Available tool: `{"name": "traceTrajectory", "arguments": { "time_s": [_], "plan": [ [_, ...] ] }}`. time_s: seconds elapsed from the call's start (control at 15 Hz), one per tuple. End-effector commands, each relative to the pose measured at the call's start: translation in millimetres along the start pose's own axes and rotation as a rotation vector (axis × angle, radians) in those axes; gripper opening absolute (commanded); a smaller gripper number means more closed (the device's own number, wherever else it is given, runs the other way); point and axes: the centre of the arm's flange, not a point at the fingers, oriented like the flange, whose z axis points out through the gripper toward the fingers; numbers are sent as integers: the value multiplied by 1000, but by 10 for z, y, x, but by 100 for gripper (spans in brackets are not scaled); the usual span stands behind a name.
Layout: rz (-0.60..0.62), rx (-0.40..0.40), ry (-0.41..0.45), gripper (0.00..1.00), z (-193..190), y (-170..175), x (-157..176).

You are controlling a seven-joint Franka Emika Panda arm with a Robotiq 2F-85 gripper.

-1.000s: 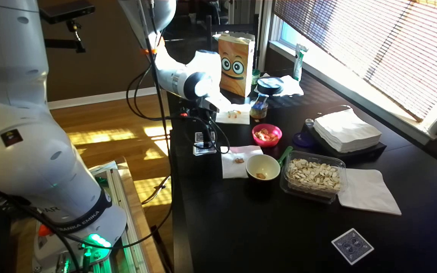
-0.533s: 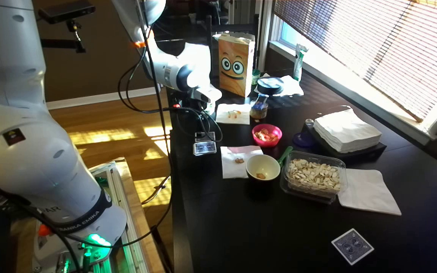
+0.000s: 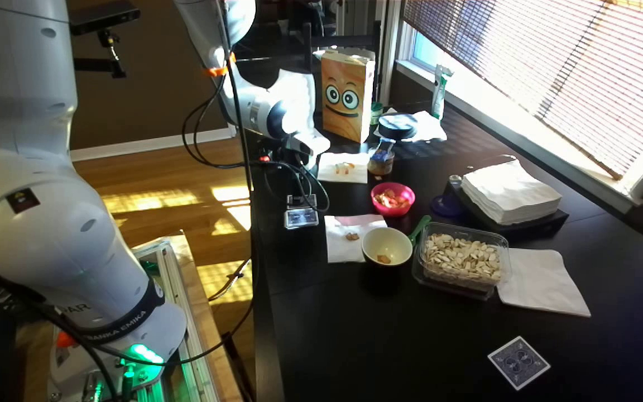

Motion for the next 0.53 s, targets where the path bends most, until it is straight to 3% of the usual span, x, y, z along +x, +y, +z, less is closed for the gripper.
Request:
{"name": "traceTrajectory", "arguments": {
  "time_s": [0.0,0.47],
  "plan": [
    [24,6,-1,100,116,-147,124],
    [31,-2,-13,100,256,-192,186]
  ]
}}
